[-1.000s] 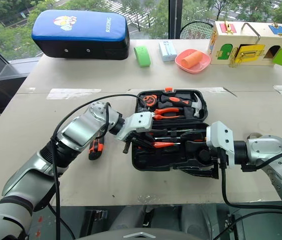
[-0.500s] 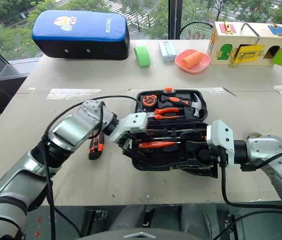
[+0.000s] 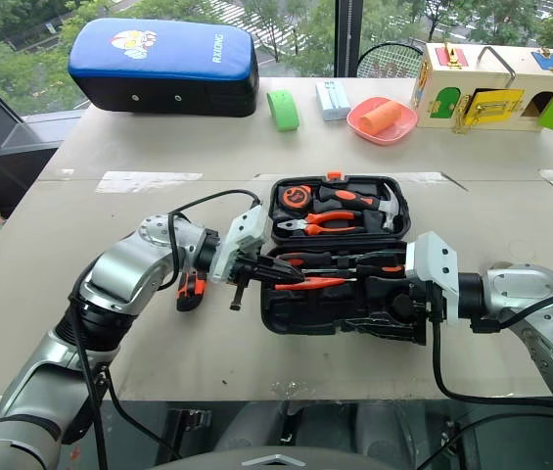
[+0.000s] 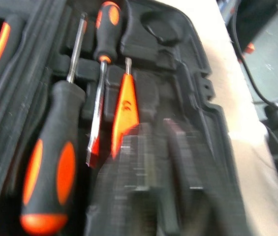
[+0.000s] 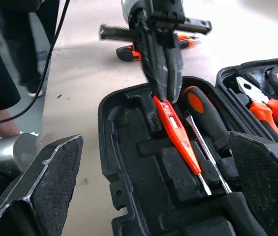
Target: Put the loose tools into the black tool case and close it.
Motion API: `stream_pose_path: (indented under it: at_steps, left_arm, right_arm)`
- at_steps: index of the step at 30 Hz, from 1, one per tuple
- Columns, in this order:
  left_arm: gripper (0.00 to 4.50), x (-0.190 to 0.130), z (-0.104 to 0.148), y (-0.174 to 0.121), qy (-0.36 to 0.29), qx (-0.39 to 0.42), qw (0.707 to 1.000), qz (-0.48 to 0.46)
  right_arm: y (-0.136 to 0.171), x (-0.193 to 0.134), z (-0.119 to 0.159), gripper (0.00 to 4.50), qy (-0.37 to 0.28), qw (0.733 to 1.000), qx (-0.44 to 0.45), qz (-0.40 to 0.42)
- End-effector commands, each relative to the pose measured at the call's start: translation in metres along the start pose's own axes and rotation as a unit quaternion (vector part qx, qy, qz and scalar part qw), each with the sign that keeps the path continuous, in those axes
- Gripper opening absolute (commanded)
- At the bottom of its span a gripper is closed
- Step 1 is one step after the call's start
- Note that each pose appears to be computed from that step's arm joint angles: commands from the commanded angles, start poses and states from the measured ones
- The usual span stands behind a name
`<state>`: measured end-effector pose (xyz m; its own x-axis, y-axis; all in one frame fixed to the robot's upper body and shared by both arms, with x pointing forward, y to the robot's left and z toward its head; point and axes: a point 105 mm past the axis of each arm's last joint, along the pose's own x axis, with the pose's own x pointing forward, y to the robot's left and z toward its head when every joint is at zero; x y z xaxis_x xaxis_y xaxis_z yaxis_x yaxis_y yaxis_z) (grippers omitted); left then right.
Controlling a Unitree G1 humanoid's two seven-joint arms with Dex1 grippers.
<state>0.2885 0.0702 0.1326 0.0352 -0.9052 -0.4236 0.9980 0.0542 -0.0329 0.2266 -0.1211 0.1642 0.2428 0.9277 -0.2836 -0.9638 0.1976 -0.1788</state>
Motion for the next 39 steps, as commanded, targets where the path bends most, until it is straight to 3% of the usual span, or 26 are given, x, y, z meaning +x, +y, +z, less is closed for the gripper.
stream_pose_path:
  at_steps: [1,6,13,21,25,32,39]
  left_arm:
    - [0.09,-0.001,0.01,0.006,-0.028,0.01,0.999,0.019]
    - [0.09,0.008,-0.007,0.004,-0.002,0.003,1.0,0.022]
    - [0.09,0.014,-0.052,0.012,0.082,0.025,0.995,0.061]
    - [0.09,0.011,-0.063,0.005,0.098,0.033,0.994,0.046]
    - [0.09,0.007,-0.05,0.003,0.067,0.031,0.996,0.051]
    - [0.09,-0.014,-0.002,0.001,-0.038,0.012,0.998,0.04]
    - [0.09,0.006,-0.015,-0.003,-0.018,0.005,0.999,0.034]
  right_arm:
    - [0.0,0.0,0.005,4.5,-0.002,1.0,-0.01,0.0]
    - [0.0,0.0,0.005,4.5,-0.005,1.0,-0.005,-0.005]
    - [-0.002,0.001,0.006,4.5,-0.008,1.0,-0.002,-0.009]
    - [-0.004,0.001,0.006,4.5,-0.009,1.0,0.001,-0.011]
    - [-0.007,0.002,0.004,4.5,-0.011,1.0,0.006,-0.017]
    - [-0.005,0.004,0.002,4.5,-0.011,1.0,0.009,-0.015]
    - [-0.004,0.006,0.002,4.5,-0.013,1.0,0.01,-0.014]
